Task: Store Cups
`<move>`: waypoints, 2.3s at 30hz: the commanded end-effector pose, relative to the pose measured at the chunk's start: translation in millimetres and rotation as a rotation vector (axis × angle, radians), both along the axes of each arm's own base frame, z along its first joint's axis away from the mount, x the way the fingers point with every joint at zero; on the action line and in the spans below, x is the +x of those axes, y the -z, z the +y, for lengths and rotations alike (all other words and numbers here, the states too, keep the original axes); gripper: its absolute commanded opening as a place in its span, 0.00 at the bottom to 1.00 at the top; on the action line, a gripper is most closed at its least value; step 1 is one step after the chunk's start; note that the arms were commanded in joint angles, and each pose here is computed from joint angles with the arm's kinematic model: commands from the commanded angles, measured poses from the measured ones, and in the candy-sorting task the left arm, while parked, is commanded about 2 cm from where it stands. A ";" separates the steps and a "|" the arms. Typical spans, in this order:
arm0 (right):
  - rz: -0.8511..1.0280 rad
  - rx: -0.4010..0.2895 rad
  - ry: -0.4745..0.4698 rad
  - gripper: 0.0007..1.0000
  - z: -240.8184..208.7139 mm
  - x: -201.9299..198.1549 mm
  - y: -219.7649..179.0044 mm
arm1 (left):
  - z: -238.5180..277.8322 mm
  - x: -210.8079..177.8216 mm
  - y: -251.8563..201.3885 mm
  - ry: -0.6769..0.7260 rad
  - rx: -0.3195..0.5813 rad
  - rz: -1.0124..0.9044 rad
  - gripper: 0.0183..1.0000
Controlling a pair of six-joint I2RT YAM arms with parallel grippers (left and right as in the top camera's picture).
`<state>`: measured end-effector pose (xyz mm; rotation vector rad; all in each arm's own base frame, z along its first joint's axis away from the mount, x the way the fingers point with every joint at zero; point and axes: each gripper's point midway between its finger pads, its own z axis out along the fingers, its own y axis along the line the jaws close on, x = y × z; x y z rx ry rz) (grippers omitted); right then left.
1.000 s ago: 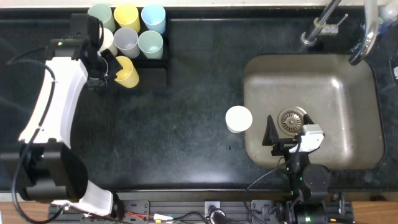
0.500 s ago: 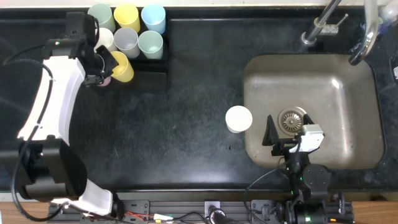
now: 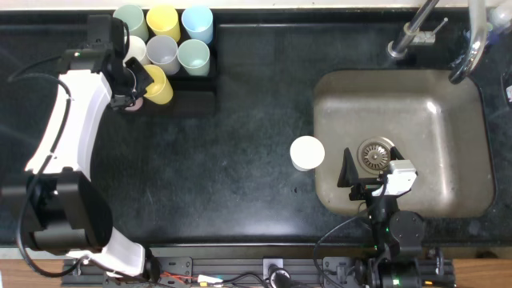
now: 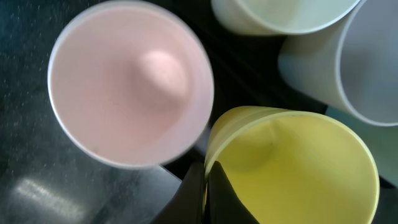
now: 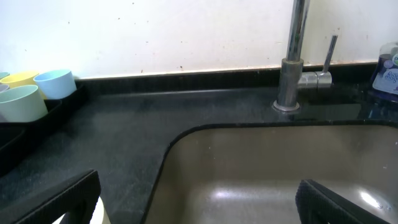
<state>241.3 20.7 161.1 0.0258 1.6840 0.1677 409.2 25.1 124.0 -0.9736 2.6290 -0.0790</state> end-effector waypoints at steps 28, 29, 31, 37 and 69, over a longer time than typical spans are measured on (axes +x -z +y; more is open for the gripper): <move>-0.020 0.001 0.001 1.00 -0.2 -0.5 -6.0 | -2.3 -0.3 14.3 -0.019 0.009 0.039 0.02; -0.020 0.001 0.001 1.00 -0.1 -0.5 -6.0 | -4.0 0.0 15.2 -0.015 0.013 0.041 0.02; -0.020 0.000 0.001 1.00 -0.2 -0.5 -6.0 | -6.8 1.4 16.4 -0.007 0.020 0.040 0.02; -0.020 0.000 0.001 1.00 -0.2 -0.5 -6.0 | -8.3 1.6 22.2 -0.003 0.024 0.054 0.02; -0.020 0.001 0.001 1.00 -0.2 -0.5 -6.0 | -3.2 -8.4 -34.9 -0.007 0.071 -0.066 1.00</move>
